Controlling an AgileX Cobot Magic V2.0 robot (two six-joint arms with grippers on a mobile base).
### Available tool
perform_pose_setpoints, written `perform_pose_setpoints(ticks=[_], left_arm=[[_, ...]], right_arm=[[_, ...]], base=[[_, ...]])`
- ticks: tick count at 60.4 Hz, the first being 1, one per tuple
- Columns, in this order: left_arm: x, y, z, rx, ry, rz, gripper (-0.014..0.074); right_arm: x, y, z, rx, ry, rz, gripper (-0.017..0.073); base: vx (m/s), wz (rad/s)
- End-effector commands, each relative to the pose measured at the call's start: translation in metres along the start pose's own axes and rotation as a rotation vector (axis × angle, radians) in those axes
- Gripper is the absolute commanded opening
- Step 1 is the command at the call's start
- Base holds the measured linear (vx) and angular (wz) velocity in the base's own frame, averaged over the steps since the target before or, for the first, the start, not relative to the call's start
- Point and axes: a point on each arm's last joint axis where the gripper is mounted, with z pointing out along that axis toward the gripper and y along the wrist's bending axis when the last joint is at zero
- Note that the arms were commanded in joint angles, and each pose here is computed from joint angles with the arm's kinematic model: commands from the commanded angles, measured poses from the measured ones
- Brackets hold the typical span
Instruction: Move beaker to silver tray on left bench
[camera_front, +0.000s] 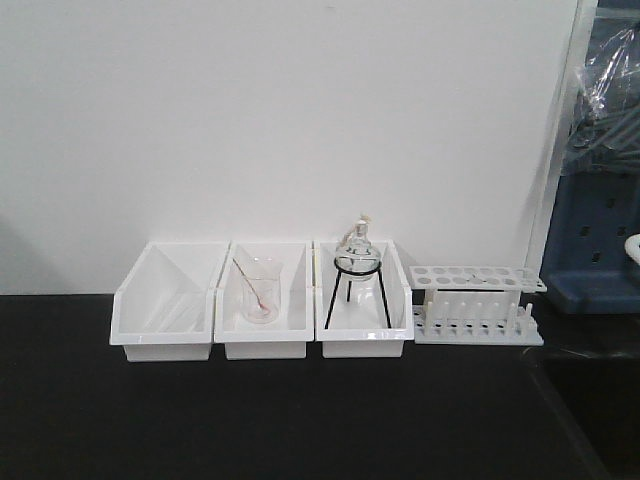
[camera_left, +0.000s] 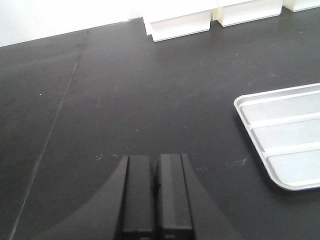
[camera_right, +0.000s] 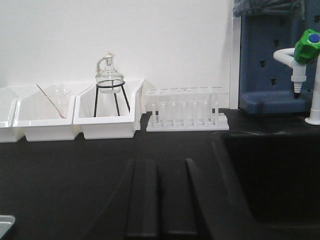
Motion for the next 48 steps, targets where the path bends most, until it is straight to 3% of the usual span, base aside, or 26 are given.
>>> perform_pose_setpoints(ticks=[1, 48], left_arm=[[-0.0016, -0.0009, 0.0016, 0.004, -0.071, -0.003, 0.0001], [-0.0016, -0.0009, 0.0016, 0.004, -0.071, -0.003, 0.0001]], right_arm=[[-0.0042, -0.0005, -0.0010, 0.003, -0.082, -0.003, -0.0010], [-0.0016, -0.0006, -0.0011, 0.005, -0.053, -0.010, -0.0010]], base=[[0.00, 0.00], [0.00, 0.00]])
